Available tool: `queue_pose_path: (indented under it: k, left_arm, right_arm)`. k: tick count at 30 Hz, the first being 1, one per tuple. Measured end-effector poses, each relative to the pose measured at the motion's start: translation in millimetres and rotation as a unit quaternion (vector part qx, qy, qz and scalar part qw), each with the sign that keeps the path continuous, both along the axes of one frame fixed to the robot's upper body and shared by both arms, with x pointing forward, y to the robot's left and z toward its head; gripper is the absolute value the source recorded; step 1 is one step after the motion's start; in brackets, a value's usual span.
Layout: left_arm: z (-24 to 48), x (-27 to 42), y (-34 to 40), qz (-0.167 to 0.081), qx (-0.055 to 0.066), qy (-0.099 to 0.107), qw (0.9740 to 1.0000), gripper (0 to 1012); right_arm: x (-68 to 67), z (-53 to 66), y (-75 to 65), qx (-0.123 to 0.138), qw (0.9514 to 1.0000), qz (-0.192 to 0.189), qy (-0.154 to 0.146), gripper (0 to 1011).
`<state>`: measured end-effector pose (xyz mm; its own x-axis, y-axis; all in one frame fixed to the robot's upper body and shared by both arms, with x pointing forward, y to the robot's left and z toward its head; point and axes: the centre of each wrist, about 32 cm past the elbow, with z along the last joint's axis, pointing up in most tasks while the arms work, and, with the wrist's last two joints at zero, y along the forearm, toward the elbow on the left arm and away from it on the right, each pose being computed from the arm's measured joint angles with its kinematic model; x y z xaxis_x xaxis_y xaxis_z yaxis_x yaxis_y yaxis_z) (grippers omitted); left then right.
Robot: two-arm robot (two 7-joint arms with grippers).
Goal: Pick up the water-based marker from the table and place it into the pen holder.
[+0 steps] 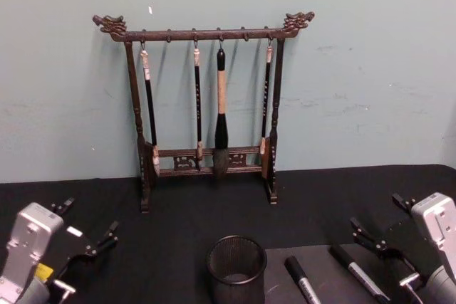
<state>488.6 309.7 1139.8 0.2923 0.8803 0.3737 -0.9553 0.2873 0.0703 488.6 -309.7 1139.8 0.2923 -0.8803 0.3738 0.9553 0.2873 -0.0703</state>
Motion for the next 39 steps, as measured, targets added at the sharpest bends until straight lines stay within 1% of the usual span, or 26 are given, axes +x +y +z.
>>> queue_pose_path:
  k: [35,39]
  left_arm:
    - [0.0,0.0,0.0,0.0,0.0,0.0,1.0,1001]
    - [0.0,0.0,0.0,0.0,0.0,0.0,1.0,1001]
  right_arm:
    - [0.0,0.0,0.0,0.0,1.0,0.0,0.0,1000]
    - [-0.5,1.0,-1.1,0.003,1.0,-0.002,0.002,1000]
